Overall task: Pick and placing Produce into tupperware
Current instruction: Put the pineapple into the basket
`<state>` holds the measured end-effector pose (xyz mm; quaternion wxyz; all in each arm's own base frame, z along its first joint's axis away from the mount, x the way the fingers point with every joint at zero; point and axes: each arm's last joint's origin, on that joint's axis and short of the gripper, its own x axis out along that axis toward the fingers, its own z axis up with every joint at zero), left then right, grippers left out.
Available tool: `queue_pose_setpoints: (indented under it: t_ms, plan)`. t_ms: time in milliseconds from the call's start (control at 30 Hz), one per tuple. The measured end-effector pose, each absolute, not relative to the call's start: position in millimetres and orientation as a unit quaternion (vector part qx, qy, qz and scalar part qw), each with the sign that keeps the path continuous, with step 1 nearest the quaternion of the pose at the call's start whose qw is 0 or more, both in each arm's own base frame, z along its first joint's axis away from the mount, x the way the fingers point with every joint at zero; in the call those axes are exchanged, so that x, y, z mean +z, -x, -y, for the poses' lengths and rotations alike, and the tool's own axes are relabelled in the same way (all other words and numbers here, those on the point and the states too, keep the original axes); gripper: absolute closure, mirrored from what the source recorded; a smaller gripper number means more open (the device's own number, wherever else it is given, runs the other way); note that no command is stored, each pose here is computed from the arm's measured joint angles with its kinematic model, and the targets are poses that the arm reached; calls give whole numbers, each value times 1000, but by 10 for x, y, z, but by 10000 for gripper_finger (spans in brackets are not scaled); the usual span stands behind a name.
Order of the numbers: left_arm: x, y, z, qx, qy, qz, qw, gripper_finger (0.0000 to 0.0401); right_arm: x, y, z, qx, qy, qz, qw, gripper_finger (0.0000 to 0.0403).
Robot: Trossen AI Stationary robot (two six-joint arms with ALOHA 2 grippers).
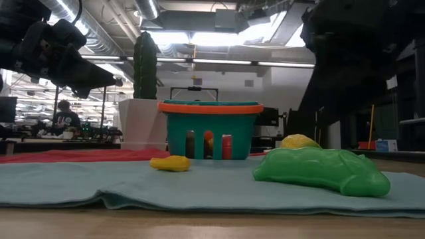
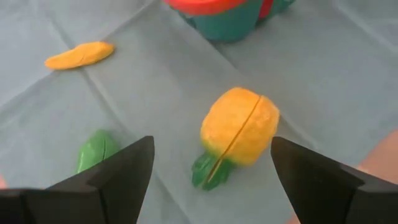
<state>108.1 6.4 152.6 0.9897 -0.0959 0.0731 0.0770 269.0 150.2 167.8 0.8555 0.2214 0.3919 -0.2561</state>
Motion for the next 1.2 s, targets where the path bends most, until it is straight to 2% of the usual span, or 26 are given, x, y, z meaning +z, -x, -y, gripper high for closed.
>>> queue_pose_setpoints:
  t_ms: [600, 1200]
  plan:
    - [1525, -1081, -64, 77, 96, -73, 990, 305, 1684, -2720, -1498, -245, -240, -395, 852, 79]
    - [1526, -1081, -64, 77, 96, -73, 990, 305, 1512, -2896, -1205, -299, -250, -408, 826, 79]
